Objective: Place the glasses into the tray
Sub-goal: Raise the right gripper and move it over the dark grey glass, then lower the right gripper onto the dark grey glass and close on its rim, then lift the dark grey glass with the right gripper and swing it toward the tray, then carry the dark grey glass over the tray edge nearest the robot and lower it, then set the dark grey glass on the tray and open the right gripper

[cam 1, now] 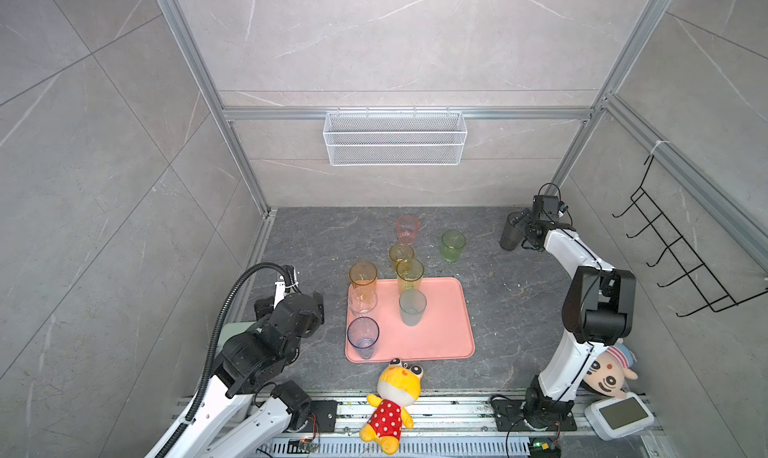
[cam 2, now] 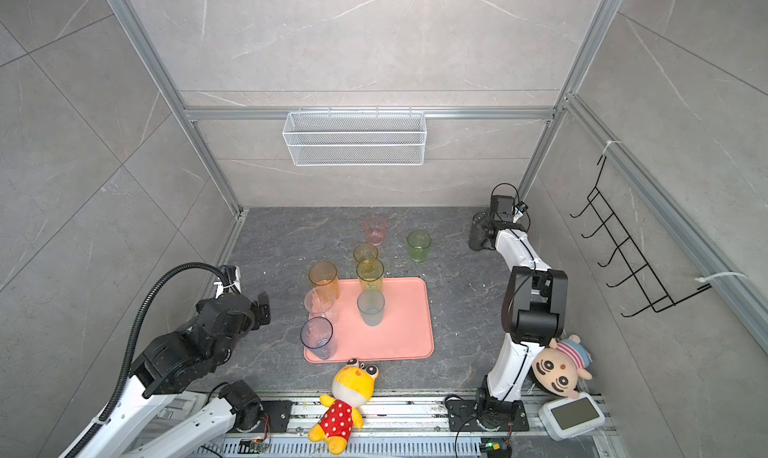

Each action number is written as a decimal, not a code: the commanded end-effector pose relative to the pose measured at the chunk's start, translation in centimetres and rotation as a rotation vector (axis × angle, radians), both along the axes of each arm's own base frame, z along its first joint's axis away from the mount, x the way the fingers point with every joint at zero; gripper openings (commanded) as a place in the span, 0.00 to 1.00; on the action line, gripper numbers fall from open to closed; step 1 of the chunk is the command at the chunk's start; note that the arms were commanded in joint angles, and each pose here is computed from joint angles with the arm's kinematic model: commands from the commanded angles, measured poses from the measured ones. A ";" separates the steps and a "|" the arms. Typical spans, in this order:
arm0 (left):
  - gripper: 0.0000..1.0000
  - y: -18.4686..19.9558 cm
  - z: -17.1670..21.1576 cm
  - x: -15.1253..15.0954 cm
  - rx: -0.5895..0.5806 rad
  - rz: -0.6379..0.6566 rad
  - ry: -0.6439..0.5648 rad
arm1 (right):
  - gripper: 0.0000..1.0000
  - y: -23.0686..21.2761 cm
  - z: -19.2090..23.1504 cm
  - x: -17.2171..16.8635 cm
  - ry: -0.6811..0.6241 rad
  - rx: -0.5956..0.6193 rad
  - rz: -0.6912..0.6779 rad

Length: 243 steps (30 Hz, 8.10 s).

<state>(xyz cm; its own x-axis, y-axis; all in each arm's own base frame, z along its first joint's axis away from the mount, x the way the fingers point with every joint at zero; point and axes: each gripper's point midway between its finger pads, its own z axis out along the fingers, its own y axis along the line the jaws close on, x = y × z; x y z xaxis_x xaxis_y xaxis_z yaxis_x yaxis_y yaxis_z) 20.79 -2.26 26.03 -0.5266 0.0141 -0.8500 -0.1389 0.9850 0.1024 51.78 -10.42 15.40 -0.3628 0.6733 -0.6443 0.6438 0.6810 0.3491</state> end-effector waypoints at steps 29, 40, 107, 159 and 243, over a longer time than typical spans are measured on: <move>0.97 0.3 0.1 0.0 -0.004 0.029 -0.012 | 0.76 0.0 -2.1 0.9 0.035 0.051 0.019; 0.97 0.3 0.1 0.0 -0.007 0.028 -0.012 | 0.67 0.3 -1.7 0.5 0.024 0.058 0.028; 0.97 -0.1 0.2 -0.1 -0.038 0.007 -0.018 | 0.00 10.5 4.4 -11.5 0.001 0.169 0.407; 0.97 -0.2 0.4 -0.4 -0.064 -0.005 -0.023 | 0.00 26.1 4.4 -31.3 0.361 -0.143 0.955; 0.97 -0.3 0.1 -0.3 -0.061 0.000 -0.012 | 0.17 37.2 -0.4 -33.2 0.471 -0.248 1.134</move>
